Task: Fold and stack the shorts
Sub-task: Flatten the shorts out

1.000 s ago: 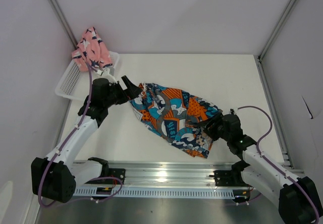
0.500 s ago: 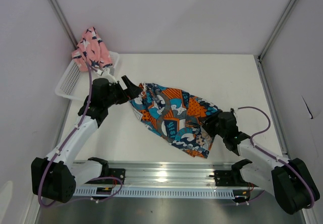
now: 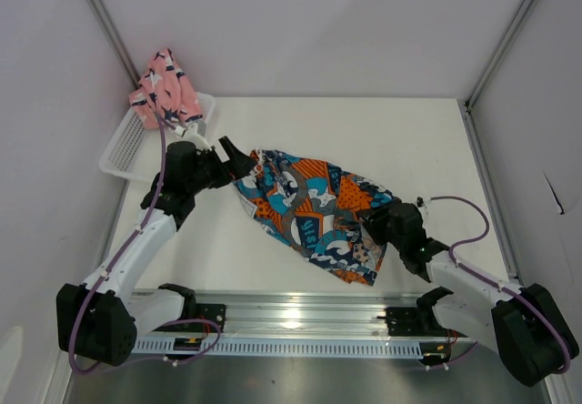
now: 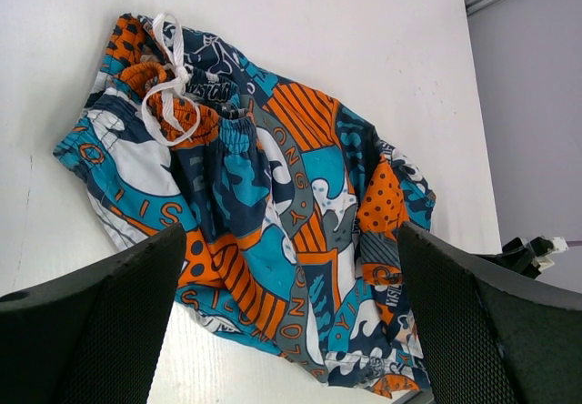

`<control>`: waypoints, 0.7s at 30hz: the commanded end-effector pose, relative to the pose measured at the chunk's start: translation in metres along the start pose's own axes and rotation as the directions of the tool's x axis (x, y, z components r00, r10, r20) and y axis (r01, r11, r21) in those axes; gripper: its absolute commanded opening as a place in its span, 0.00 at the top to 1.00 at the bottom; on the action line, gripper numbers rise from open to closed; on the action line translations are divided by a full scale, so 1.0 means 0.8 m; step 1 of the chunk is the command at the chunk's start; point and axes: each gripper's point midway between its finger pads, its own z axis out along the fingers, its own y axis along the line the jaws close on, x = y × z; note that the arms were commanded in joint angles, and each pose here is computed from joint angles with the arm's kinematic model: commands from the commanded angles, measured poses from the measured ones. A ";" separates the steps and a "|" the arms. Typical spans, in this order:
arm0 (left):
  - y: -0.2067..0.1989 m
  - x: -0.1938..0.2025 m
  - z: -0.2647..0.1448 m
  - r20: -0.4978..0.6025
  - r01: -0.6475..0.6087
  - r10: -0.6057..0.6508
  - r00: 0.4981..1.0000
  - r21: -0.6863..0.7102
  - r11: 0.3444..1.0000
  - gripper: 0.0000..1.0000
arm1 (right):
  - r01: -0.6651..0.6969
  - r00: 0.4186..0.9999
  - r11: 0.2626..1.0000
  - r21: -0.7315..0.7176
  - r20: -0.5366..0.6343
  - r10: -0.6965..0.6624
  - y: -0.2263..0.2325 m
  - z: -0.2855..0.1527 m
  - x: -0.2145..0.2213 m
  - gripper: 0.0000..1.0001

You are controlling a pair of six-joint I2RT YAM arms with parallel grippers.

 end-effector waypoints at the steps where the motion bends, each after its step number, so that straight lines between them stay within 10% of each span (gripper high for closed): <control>1: -0.009 -0.009 -0.003 0.030 0.006 -0.007 1.000 0.034 0.999 0.01 | -0.042 0.999 0.999 -0.003 0.030 0.043 0.006 0.001 -0.005 0.50; 21: -0.010 -0.008 -0.005 0.029 0.004 -0.005 1.000 0.039 0.999 0.01 | -0.188 0.971 0.981 0.044 0.157 0.179 -0.028 0.002 -0.013 0.55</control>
